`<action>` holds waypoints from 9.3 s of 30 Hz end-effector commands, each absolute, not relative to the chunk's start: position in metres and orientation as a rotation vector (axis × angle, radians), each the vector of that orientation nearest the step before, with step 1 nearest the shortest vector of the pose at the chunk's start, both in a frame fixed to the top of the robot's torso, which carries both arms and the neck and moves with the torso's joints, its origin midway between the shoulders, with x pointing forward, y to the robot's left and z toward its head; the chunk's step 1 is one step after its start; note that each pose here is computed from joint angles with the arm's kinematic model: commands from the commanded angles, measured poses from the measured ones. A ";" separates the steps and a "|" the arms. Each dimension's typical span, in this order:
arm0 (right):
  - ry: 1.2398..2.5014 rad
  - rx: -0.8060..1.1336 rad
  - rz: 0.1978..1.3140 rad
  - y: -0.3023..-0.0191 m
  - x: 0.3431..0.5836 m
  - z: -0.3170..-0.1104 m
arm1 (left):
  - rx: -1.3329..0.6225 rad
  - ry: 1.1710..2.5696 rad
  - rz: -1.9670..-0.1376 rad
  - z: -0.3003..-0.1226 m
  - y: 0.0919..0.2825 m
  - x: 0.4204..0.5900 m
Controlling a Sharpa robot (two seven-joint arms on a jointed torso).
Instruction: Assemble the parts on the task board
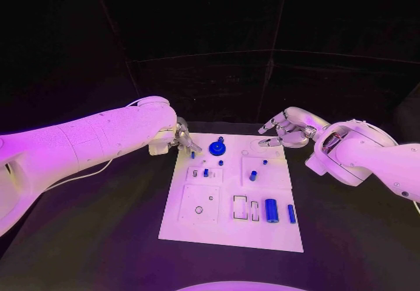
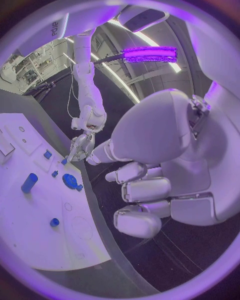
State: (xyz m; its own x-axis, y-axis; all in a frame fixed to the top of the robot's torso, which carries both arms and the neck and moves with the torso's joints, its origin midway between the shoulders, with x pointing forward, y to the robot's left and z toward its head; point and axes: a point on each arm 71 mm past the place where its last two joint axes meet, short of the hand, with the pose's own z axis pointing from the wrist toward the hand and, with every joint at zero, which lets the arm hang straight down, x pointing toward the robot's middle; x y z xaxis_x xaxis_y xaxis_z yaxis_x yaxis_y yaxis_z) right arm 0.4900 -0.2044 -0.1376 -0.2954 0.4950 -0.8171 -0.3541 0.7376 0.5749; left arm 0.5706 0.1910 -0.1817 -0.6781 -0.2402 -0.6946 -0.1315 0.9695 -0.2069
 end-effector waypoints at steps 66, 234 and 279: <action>1.667 0.092 0.838 -0.200 0.491 -0.136 | -0.208 2.343 -0.170 -0.190 0.189 0.578; 1.662 0.095 0.834 -0.204 0.493 -0.136 | -0.096 2.268 -0.284 -0.218 0.179 0.502; 1.649 0.103 0.829 -0.205 0.493 -0.135 | -0.166 2.198 -0.324 -0.212 0.190 0.509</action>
State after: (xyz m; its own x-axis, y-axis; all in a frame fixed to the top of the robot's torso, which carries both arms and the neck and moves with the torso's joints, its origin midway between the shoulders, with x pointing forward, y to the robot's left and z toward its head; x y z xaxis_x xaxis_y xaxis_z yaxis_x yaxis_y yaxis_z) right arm 0.4926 -0.2055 -0.1377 -0.2847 0.4897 -0.8241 -0.3589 0.7427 0.5654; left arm 0.5080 0.1916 -0.2157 -0.6255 -0.2042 -0.7530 -0.0080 0.9668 -0.2555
